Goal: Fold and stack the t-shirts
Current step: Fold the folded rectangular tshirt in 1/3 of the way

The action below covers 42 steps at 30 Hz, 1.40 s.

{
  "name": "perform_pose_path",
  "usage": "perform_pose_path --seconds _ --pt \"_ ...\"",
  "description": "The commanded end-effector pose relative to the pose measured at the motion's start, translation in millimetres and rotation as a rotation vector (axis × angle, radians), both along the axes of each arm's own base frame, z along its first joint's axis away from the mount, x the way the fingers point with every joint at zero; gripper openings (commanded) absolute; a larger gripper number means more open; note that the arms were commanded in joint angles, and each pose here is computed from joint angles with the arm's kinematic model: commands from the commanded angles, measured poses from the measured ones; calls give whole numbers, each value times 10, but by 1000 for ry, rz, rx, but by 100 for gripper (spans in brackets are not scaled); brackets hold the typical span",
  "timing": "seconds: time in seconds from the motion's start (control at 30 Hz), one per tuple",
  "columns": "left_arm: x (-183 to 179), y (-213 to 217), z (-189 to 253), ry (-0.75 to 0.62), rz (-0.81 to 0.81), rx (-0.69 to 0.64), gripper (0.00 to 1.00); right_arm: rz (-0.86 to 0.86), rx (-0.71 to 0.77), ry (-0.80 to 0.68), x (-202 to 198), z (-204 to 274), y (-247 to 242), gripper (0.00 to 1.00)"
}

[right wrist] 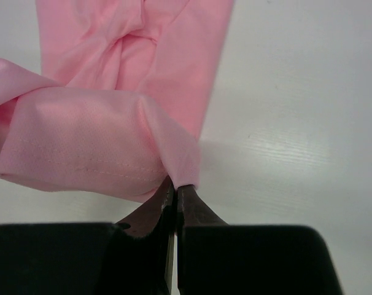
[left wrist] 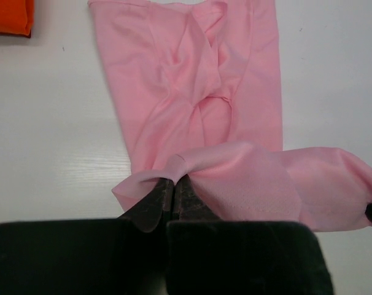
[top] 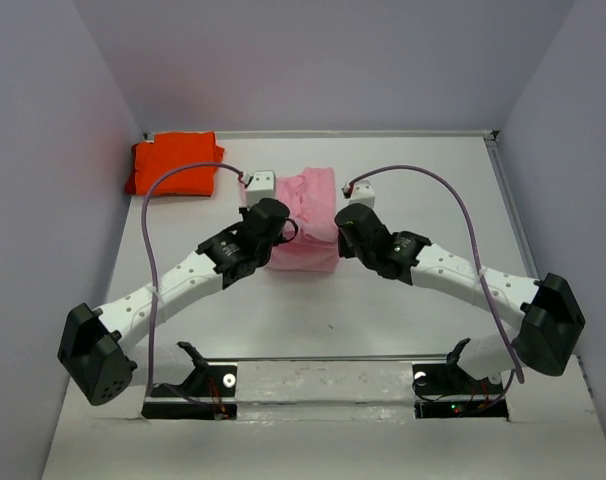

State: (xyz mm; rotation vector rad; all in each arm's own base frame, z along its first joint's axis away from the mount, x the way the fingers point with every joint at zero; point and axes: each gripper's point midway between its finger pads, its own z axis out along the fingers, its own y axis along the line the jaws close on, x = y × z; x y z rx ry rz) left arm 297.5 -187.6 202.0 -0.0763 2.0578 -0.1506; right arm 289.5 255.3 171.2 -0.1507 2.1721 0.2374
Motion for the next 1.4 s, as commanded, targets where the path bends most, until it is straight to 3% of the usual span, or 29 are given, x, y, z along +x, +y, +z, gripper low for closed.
perform_pose_path --seconds 0.0,0.33,0.53,0.8,1.2,1.23,1.3,1.33,1.37 --pt "305 -62 257 -79 -31 24 0 0 -1 -99 343 289 60 0" --pt "739 85 85 -65 -5 83 0 40 4 -126 844 347 377 0" --pt "906 218 -48 -34 34 84 0 67 -20 -86 1044 44 590 0" --pt "1235 265 -126 -35 61 88 0 29 -81 -76 1321 -236 509 0" --pt "1818 134 -594 13 61 164 0 -2 -114 -16 1577 -622 399 0" --pt "1864 156 -642 16 71 164 0 -10 -113 -16 1625 -618 371 6" --pt "1906 176 -685 18 75 161 1 -2 -128 1 1634 -730 385 43" --pt "1922 189 -696 19 78 164 7 2 -133 2 1638 -746 389 61" --pt "1953 244 -680 16 99 171 24 -2 -141 1 1647 -757 378 76"
